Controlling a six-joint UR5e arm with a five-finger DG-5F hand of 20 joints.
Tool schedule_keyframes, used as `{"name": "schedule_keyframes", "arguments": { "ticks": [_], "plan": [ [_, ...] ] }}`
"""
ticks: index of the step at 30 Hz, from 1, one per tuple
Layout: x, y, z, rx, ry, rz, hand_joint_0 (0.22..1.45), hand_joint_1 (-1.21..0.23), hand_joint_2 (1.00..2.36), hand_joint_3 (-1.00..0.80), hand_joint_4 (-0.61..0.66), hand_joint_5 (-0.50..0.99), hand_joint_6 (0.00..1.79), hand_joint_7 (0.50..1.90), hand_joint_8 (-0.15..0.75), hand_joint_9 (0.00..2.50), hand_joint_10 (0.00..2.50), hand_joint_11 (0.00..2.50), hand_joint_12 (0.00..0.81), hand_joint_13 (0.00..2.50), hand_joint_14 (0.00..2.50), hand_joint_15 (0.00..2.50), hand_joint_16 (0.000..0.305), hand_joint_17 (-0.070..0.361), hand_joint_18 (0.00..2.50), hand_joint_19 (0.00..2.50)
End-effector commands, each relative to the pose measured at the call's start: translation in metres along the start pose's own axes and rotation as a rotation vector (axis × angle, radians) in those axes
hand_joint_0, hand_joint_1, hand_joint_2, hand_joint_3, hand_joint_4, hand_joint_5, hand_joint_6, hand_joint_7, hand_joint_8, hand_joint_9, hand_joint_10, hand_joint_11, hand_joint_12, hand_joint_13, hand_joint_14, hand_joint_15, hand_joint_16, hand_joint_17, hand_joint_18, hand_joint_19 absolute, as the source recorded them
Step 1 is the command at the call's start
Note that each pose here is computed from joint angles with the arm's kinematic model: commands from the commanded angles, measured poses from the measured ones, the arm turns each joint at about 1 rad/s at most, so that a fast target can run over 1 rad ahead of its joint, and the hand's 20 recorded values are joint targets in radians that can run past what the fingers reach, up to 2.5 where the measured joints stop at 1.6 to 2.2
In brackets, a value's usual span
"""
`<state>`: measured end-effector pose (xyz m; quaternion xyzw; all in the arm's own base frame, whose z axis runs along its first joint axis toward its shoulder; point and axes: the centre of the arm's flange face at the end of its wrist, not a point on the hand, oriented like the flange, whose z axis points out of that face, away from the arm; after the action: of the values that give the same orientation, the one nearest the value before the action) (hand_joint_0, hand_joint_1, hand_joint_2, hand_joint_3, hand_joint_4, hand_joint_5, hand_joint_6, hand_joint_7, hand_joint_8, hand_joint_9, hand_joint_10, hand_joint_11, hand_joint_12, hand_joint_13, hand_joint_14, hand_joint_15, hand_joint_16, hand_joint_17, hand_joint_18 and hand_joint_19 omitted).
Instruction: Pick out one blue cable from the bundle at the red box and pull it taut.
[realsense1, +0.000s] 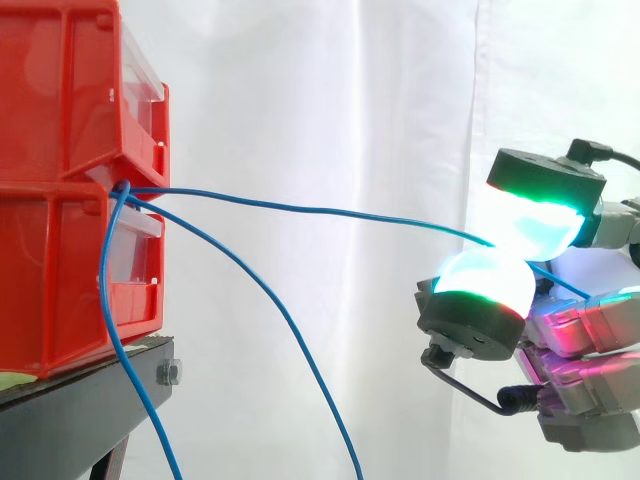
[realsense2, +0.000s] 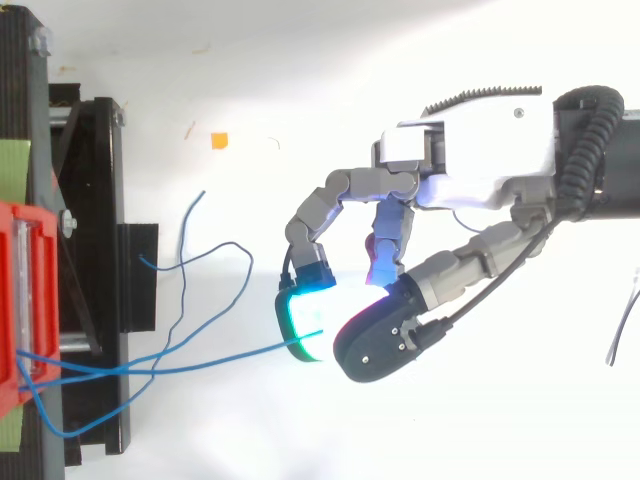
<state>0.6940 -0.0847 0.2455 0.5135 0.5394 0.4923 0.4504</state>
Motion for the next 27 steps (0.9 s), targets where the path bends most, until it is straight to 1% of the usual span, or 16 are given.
{"name": "schedule_keyframes", "arguments": {
  "ticks": [1, 27],
  "plan": [
    [0.0, -0.0003, -0.0001, 0.001, 0.0, 0.0, 0.63, -0.82, 1.02, 0.04, -0.1, -0.09, 0.91, 1.08, 0.323, 1.46, 0.03, 0.78, 0.404, 1.35, 0.03, 0.85, 0.054, 0.121, 1.05, 0.91],
    [0.0, 0.0004, 0.0002, -0.001, 0.0, 0.0, 0.63, -0.82, 1.02, 0.04, -0.1, -0.09, 0.91, 1.07, 0.33, 1.47, 0.03, 0.79, 0.401, 1.35, 0.03, 0.84, 0.053, 0.119, 1.05, 0.9]
  ]
}}
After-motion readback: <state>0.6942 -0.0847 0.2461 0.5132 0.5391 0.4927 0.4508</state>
